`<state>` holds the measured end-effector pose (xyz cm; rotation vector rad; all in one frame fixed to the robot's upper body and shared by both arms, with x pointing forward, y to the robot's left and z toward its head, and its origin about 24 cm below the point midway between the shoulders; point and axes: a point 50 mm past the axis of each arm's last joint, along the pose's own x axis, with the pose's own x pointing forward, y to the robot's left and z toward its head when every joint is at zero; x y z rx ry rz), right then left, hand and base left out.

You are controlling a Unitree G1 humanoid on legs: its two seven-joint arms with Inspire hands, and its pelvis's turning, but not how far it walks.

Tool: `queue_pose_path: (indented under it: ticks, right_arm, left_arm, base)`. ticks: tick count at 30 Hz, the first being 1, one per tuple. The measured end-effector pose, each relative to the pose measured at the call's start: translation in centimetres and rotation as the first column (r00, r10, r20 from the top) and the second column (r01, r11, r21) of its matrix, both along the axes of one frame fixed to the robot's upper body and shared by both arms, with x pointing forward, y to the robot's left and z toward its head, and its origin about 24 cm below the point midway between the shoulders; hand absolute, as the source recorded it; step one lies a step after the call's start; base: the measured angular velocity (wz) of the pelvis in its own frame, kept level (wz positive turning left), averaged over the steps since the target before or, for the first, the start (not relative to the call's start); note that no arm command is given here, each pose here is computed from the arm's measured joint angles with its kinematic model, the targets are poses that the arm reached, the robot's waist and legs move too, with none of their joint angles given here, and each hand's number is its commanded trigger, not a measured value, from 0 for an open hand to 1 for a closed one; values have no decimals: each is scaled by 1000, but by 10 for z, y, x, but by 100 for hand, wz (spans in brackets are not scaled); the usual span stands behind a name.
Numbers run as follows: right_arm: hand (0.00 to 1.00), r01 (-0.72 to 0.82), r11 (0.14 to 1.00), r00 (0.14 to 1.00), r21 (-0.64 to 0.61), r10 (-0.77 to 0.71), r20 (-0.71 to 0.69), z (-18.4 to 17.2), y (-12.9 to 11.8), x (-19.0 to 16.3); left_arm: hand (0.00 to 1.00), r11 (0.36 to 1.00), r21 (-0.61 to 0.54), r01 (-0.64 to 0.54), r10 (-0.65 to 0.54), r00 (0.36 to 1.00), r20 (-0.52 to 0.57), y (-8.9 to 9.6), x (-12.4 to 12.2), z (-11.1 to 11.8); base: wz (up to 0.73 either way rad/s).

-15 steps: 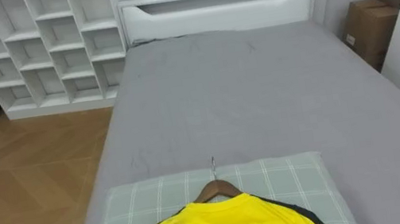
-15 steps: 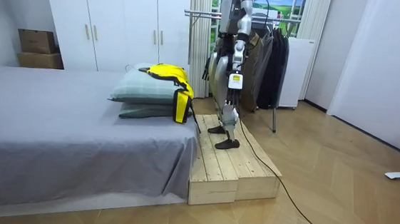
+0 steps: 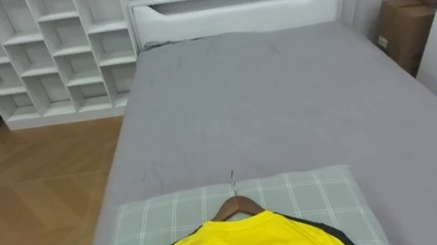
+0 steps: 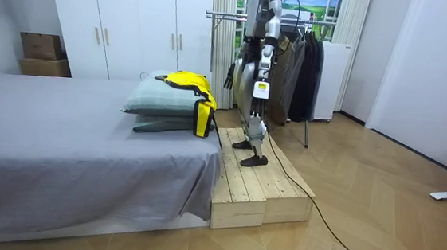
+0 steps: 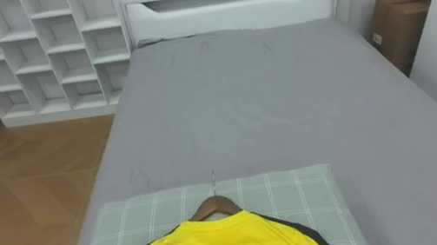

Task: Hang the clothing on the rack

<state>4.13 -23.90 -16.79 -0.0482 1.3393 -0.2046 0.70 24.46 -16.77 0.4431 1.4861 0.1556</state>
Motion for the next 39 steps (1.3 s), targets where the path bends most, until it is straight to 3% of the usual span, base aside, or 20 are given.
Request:
queue_pose_path:
  ticks: [15, 24, 31, 39]
  right_arm:
    - [0, 14, 1000, 1000, -1, -14, -9, -1, 0, -7]
    - [0, 3, 1000, 1000, -24, -3, -14, -1, 1, -7]
    - [0, -15, 998, 1000, -58, 14, -14, 0, -3, -5]
    - [0, -20, 998, 1000, -66, 20, -10, 1, -5, -7]
  left_arm:
    - [0, 998, 29, -60, 60, 998, 13, 5, -6, 1]
    - [0, 984, 135, -117, 111, 993, 47, 13, -11, 5]
    - [0, 921, 300, -247, 185, 957, 223, 34, 7, 16]
    - [0, 833, 446, -328, 133, 900, 414, 52, 28, 34]
  base:
    - [0]
    - [1]
    - [8]
    - [2]
